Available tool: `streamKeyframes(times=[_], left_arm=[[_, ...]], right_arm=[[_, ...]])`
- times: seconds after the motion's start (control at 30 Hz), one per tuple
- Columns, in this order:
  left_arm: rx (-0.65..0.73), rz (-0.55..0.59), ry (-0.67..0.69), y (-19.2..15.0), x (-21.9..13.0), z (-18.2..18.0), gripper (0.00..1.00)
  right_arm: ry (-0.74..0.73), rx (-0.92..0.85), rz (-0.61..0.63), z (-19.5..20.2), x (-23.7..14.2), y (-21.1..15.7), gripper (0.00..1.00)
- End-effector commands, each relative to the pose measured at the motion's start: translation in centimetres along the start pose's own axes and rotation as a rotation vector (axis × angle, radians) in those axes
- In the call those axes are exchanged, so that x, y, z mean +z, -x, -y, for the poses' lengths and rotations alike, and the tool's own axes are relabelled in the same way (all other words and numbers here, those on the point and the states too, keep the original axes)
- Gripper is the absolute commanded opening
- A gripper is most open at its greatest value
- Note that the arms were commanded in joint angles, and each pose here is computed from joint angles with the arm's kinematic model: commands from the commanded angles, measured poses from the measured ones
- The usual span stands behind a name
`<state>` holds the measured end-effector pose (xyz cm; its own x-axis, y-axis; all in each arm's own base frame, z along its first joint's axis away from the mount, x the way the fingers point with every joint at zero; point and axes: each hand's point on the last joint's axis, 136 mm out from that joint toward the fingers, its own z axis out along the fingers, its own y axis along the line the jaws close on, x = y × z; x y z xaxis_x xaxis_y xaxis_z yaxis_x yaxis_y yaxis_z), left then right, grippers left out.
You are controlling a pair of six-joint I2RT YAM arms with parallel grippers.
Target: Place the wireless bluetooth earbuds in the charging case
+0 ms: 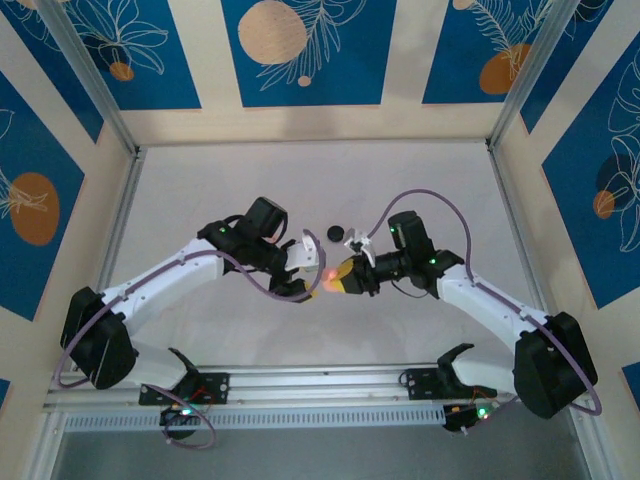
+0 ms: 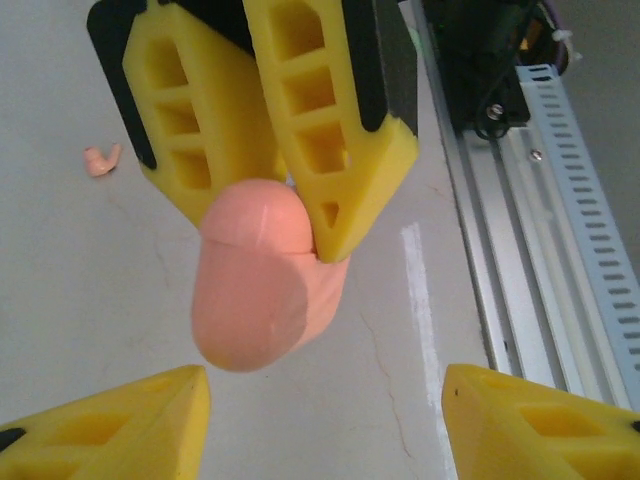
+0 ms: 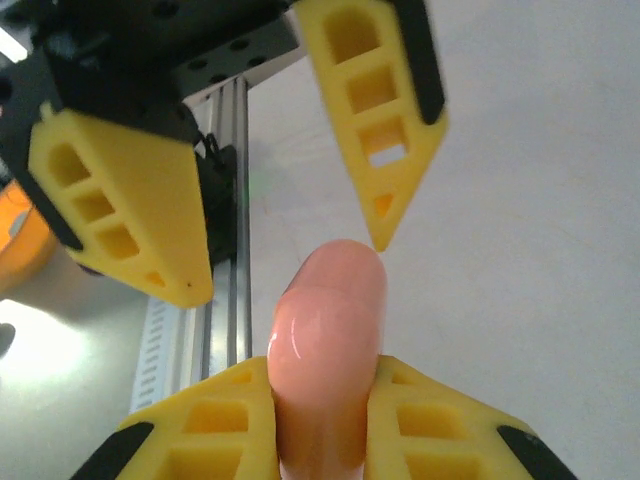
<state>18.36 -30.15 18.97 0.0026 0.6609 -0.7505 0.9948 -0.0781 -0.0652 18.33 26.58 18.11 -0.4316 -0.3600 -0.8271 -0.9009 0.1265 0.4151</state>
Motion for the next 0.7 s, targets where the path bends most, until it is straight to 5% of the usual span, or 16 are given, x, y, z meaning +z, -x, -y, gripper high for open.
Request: streamKeyframes(times=[0.0,0.2,0.57,0.67], left_arm=[[0.083,0.031,-0.056,0.9,-0.9,1.1,0.61],[0.114,0.024,-0.09,0.7,-0.9,1.9,0.55],[0.123,-0.005,-0.132,0.3,-0.6,2.7,0.28],[0.113,-0.014,-0.121,0.0,-0.4,2.4,0.28]], right_arm=[[0.033,-0.198,-0.026,-1.4,0.2,0.3,0.12],[0.059,-0.257,-0.061,-1.8,1.2,0.4,0.12],[0.088,-0.295,-0.063,-2.4,1.9,1.2,0.11],[0.091,-0.311,-0.054,-2.8,1.7,1.4,0.11]])
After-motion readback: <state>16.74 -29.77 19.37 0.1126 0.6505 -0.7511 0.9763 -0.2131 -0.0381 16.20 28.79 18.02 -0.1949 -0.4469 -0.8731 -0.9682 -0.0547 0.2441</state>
